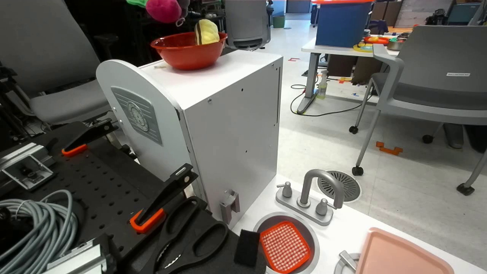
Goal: Remove the tulip plush toy from the bowl and put it in the sink.
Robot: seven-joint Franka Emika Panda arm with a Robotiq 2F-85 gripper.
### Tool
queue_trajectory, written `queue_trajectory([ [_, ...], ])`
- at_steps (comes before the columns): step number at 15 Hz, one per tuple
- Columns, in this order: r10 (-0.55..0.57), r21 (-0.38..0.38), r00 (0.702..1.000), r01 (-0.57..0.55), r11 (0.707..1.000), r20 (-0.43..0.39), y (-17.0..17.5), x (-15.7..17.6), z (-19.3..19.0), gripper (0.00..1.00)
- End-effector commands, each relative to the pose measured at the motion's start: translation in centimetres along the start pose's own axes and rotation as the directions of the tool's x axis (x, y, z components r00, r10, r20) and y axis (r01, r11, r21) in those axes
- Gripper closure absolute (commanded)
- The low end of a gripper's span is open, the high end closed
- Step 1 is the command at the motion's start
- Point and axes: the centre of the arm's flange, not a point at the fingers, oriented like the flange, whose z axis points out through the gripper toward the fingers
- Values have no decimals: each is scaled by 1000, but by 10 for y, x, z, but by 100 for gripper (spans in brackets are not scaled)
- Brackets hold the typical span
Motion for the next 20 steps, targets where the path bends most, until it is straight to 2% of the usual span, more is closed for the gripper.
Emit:
queue_trajectory([
  [1,56,-13,998,-56,998,-2,1,-16,-9,99],
  [5,183,10,983,-183,983,-11,16,-34,-10,99],
  [11,384,38,923,-382,923,-33,53,-70,-9,99],
  [13,434,74,900,-430,900,-46,72,-83,-9,99],
  [16,483,86,874,-478,874,-48,96,-93,-9,99],
  [20,518,106,855,-512,852,-30,128,-96,-10,99],
])
